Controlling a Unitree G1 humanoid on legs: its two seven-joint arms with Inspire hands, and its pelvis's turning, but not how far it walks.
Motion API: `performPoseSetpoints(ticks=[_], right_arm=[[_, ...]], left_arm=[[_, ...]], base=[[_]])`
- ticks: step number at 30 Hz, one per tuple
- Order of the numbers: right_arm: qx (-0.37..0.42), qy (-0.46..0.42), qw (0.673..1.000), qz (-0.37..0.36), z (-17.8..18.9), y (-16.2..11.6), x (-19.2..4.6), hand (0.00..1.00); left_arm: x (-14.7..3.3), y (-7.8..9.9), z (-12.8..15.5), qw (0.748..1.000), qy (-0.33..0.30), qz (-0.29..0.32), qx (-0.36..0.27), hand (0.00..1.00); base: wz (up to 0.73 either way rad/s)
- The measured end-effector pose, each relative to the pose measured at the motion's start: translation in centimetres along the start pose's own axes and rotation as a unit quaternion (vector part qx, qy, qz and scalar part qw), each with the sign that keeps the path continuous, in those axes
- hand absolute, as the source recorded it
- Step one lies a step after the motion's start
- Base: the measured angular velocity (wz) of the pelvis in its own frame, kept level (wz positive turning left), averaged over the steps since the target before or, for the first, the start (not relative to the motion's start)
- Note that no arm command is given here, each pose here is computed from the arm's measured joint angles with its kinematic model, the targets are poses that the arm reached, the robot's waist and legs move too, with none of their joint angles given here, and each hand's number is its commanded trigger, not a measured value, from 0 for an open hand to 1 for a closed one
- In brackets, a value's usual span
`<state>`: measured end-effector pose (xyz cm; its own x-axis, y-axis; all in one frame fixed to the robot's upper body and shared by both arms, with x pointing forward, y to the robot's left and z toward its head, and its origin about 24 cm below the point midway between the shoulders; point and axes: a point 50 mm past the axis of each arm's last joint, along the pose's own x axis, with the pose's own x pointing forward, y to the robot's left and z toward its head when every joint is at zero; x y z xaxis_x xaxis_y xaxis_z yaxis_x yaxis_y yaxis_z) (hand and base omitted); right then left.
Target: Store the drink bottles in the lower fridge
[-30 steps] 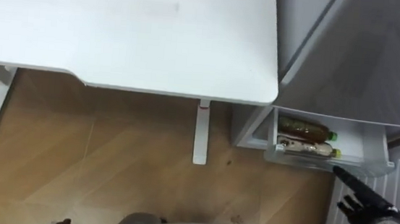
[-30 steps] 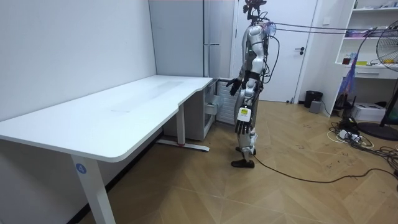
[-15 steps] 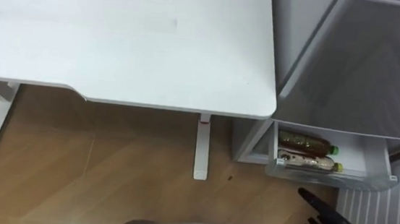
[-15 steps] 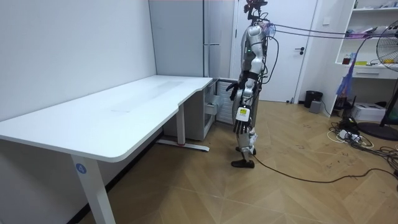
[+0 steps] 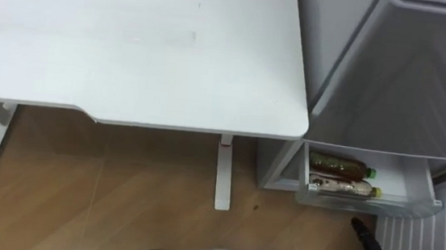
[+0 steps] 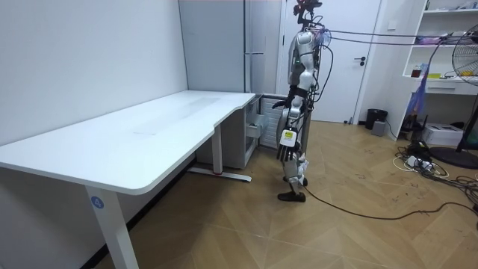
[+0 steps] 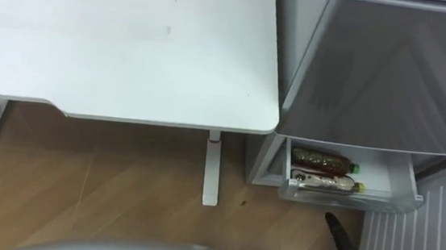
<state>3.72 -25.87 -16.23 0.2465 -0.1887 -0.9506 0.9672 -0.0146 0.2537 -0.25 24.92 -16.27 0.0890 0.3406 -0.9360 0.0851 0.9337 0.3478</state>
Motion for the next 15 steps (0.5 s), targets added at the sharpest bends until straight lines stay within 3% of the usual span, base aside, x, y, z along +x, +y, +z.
performPoseSetpoints(ticks=[6,15], right_arm=[[0.104,-0.011,0.995,0.008,0.00,-0.17,-0.03,0.00],[0.136,-0.023,0.990,0.009,0.32,-0.31,-0.07,0.00]], left_arm=[[0.02,0.00,0.10,1.000,0.000,-0.001,0.000,0.00],[0.02,0.01,0.27,1.000,-0.005,-0.002,0.000,0.00]], base=[[-0.02],[0.00]])
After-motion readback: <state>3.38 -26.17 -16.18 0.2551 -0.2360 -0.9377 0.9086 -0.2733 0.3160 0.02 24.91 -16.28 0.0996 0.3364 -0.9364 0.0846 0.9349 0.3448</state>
